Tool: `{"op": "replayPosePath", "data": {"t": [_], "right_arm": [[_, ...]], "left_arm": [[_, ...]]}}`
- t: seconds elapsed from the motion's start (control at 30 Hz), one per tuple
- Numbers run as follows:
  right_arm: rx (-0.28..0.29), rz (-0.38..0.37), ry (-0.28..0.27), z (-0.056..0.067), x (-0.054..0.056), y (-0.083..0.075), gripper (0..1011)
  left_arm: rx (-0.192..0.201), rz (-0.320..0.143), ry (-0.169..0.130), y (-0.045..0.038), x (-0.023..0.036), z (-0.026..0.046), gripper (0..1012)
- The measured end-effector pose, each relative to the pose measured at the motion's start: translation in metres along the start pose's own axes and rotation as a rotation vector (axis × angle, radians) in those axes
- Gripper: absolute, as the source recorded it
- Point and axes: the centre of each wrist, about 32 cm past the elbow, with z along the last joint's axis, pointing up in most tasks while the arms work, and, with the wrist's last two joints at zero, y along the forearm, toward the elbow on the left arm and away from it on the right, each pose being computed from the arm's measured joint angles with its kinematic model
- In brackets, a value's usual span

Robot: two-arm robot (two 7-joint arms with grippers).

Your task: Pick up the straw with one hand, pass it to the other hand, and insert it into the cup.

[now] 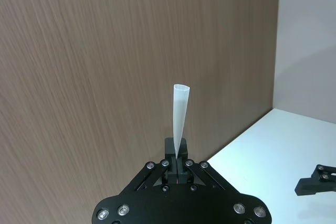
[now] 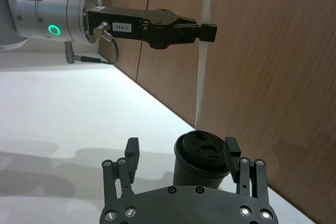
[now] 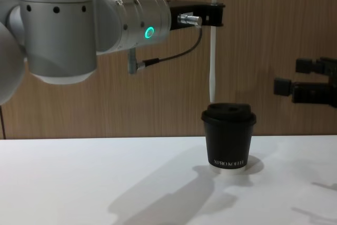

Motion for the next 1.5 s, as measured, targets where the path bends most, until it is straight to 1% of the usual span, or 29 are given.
{"op": "replayPosePath", "data": {"t": [0.5, 0.9, 1.17, 1.27, 1.3, 1.37, 1.43, 1.47, 1.5], "right_arm": [[0.000, 0.000, 0.000, 0.000, 0.000, 0.000, 1001], [0.000, 0.000, 0.000, 0.000, 0.000, 0.000, 1001], [0.000, 0.000, 0.000, 0.000, 0.000, 0.000, 1001], [0.000, 0.000, 0.000, 0.000, 0.000, 0.000, 1001], [0.000, 0.000, 0.000, 0.000, 0.000, 0.000, 1001], [0.000, 0.000, 0.000, 0.000, 0.000, 0.000, 1001], [0.000, 0.000, 0.000, 0.000, 0.000, 0.000, 1001], [0.000, 0.000, 0.000, 0.000, 0.000, 0.000, 1001], [0.000, 0.000, 0.000, 0.000, 0.000, 0.000, 1001]], "left_arm": [[0.009, -0.001, 0.020, -0.0050, 0.0034, -0.0051, 3], [0.015, -0.004, 0.039, -0.0059, 0.0059, -0.0077, 3], [0.017, -0.004, 0.059, -0.0057, 0.0073, -0.0104, 4], [0.017, -0.004, 0.063, -0.0057, 0.0075, -0.0108, 34], [0.016, -0.005, 0.065, -0.0057, 0.0077, -0.0110, 78], [0.017, -0.005, 0.067, -0.0056, 0.0078, -0.0112, 110], [0.017, -0.005, 0.070, -0.0055, 0.0081, -0.0117, 196], [0.017, -0.005, 0.070, -0.0055, 0.0081, -0.0118, 196], [0.017, -0.005, 0.071, -0.0055, 0.0082, -0.0119, 252]]}}
